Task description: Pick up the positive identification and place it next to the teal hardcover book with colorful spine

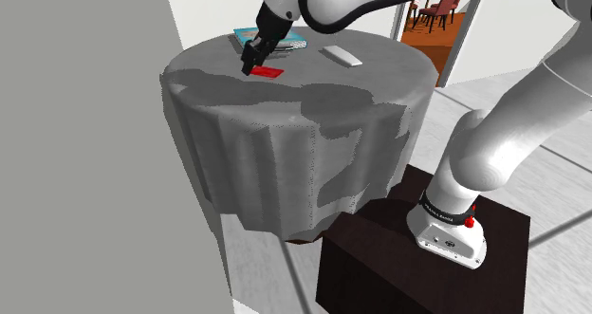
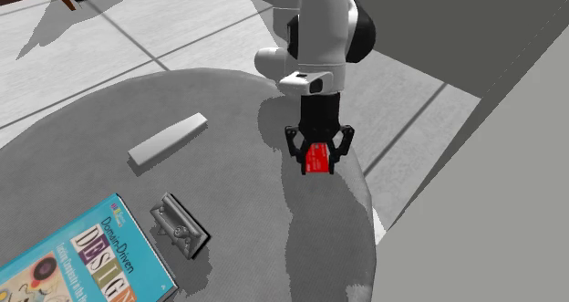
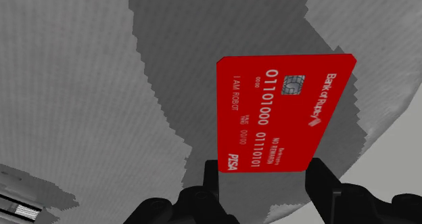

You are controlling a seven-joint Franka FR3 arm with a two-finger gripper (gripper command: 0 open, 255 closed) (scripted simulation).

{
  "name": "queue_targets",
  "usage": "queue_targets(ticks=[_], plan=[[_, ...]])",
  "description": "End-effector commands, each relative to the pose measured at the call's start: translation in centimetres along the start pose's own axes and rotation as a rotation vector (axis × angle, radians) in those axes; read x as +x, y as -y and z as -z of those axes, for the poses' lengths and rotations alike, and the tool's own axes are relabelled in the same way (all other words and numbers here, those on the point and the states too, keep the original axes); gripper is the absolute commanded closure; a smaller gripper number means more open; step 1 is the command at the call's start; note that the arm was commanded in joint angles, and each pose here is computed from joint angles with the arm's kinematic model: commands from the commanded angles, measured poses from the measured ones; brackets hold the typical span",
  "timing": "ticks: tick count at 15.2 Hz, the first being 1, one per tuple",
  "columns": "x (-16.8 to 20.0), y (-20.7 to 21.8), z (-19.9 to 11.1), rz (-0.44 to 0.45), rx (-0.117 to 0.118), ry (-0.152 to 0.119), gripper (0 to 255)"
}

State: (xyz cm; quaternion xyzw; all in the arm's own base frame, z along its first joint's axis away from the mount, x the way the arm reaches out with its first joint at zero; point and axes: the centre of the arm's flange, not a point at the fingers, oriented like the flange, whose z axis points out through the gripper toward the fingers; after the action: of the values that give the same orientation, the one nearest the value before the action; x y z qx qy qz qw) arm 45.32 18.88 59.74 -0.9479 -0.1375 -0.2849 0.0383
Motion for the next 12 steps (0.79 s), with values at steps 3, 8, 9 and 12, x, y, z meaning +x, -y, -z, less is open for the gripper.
queue_targets(ticks=[3, 8, 9, 12], plan=[[1.2, -0.1, 1.8, 0.0, 0.0, 0.001, 255], [1.6, -4.1, 2.7, 0.0, 0.0, 0.001, 255], [1.6, -5.4, 2.7, 0.0, 0.0, 0.001, 255], [1.5, -9.4, 2.8, 0.0, 0.0, 0.001, 255]])
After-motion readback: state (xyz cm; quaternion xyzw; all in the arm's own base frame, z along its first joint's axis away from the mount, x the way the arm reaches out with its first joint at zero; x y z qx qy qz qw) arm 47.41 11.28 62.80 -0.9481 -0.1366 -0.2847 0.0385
